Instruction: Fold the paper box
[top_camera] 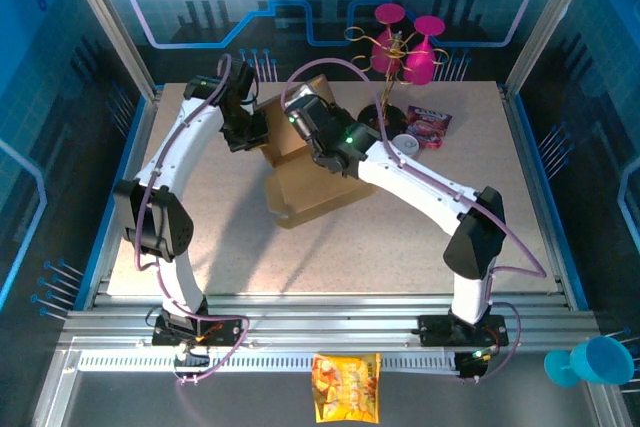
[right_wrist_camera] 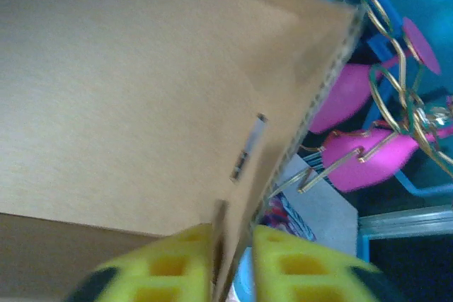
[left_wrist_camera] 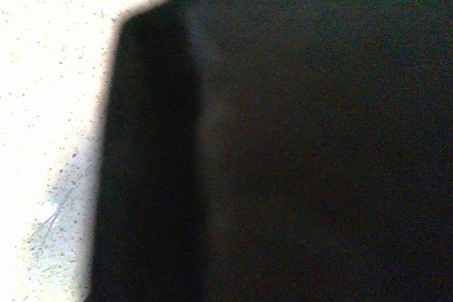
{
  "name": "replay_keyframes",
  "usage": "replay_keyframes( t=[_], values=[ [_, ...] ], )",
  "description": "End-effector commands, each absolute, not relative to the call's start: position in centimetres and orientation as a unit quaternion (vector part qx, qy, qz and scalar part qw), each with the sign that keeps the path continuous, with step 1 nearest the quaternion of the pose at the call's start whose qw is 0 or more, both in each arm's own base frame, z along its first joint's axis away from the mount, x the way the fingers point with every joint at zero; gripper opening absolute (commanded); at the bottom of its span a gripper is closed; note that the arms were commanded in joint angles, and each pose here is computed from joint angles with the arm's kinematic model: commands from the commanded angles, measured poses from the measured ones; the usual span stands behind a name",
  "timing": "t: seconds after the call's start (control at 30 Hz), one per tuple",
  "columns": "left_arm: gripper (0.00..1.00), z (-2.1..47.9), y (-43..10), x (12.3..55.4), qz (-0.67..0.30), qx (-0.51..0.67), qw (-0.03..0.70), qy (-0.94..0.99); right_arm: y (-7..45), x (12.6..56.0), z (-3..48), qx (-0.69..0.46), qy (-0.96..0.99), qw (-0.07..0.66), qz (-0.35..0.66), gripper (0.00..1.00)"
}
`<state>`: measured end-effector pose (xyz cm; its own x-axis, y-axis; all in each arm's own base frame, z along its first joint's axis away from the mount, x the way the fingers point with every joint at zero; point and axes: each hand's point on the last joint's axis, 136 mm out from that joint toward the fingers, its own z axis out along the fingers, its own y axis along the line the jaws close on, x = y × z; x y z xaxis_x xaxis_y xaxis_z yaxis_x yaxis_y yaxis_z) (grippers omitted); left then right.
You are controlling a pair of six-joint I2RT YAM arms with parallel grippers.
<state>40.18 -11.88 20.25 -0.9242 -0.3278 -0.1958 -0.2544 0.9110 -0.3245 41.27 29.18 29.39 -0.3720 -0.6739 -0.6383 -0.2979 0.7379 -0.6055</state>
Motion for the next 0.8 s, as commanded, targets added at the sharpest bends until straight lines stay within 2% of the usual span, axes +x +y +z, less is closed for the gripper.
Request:
replay_keyframes(
  t=[0.0, 0.03, 0.13, 0.23, 0.3, 0.4, 0.5, 0.63, 0.7, 0.77],
  values=[
    [0.0, 21.1, -12.8, 39.9, -0.171, -0.104, 0.139, 0.97, 31.6, 38.0, 30.9, -0.34, 0.833, 0.436, 0.016, 0.52],
    [0.0, 21.1, -12.9, 40.2, -0.172, -0.095, 0.146, 0.97, 32.2, 36.8, 31.3, -0.348, 0.837, 0.408, 0.111, 0.57],
    [0.0, 20.8, -13.1, 40.8, -0.183, -0.078, 0.16, 0.967, 32.4, 34.2, 34.4, -0.33, 0.815, 0.365, 0.305, 0.63],
    [0.0, 20.8, -13.5, 41.5, -0.192, -0.058, 0.164, 0.966, 31.6, 31.6, 39.4, -0.317, 0.764, 0.355, 0.436, 0.66],
    [0.0, 21.0, -13.9, 42.0, -0.197, -0.044, 0.166, 0.965, 30.3, 31.0, 42.1, -0.301, 0.739, 0.36, 0.483, 0.67],
    [0.0, 21.1, -14.2, 42.4, -0.203, -0.03, 0.166, 0.965, 26.7, 32.4, 44.1, -0.248, 0.727, 0.398, 0.501, 0.67],
    [0.0, 21.1, -14.7, 42.5, -0.213, -0.019, 0.164, 0.963, 21.5, 35.5, 43.9, -0.163, 0.735, 0.428, 0.499, 0.65],
    [0.0, 21.4, -15.2, 42.3, -0.227, 0.0, 0.163, 0.96, 15.3, 39.0, 41.6, -0.069, 0.759, 0.454, 0.462, 0.51],
    [0.0, 21.6, -15.5, 42.2, -0.235, 0.01, 0.164, 0.958, 13.8, 40.1, 40.2, -0.054, 0.763, 0.449, 0.462, 0.43],
    [0.0, 21.7, -15.7, 42.0, -0.242, 0.018, 0.162, 0.957, 13.6, 40.8, 38.9, -0.064, 0.764, 0.436, 0.472, 0.41]
  ],
)
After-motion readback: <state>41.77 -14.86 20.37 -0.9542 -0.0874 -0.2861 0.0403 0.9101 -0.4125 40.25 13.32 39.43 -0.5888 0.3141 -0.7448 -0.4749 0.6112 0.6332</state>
